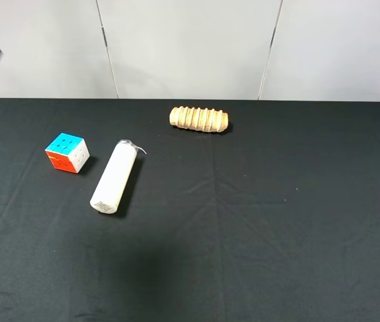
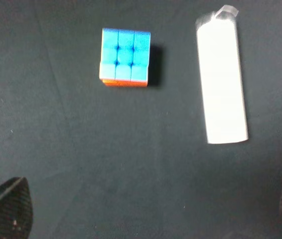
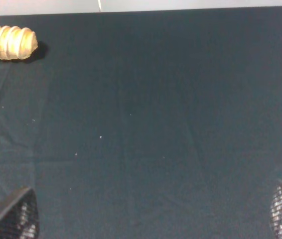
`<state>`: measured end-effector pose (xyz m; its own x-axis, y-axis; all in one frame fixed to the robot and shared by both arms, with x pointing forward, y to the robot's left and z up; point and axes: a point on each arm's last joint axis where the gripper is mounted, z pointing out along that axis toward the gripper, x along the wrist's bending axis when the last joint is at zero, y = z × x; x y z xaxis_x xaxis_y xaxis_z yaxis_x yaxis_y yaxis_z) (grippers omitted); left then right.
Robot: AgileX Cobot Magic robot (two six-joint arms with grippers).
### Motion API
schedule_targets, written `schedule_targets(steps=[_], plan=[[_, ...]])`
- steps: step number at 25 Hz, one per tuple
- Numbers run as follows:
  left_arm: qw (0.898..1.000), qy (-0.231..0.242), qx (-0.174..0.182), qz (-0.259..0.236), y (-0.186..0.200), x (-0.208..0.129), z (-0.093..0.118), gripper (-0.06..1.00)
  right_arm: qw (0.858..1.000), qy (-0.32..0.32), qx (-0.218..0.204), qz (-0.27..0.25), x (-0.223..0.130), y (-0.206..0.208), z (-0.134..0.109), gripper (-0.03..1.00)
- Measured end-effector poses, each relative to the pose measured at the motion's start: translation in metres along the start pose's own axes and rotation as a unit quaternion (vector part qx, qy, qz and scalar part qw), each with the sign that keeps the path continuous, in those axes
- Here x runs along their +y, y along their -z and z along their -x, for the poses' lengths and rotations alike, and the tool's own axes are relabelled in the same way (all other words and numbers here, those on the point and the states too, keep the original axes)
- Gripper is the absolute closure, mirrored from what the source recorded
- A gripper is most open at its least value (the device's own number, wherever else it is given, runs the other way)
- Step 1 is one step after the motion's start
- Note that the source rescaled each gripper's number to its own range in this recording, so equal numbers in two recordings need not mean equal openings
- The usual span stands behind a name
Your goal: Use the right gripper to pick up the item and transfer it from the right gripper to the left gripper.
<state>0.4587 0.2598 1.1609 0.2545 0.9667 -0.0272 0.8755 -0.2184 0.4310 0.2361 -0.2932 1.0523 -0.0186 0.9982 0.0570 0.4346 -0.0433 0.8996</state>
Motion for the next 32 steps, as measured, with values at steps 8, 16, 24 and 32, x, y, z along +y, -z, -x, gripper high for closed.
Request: schedule_targets(steps=[8, 16, 24, 32], plan=[[0.994, 0.004, 0.006, 0.110, 0.065, -0.062, 0.009, -0.06, 1.000, 0.000, 0.000, 0.000, 0.000, 0.000, 0.000, -0.03], [0.986, 0.001, 0.009, 0.164, 0.073, -0.148, 0.016, -0.06, 1.000, 0.000, 0.000, 0.000, 0.000, 0.000, 0.000, -0.03], [0.977, 0.001, 0.011, 0.212, 0.044, -0.229, 0.021, -0.06, 1.000, 0.000, 0.000, 0.000, 0.000, 0.000, 0.000, -0.03], [0.971, 0.001, 0.016, 0.238, -0.008, -0.264, 0.019, -0.05, 1.000, 0.000, 0.000, 0.000, 0.000, 0.000, 0.000, -0.03]])
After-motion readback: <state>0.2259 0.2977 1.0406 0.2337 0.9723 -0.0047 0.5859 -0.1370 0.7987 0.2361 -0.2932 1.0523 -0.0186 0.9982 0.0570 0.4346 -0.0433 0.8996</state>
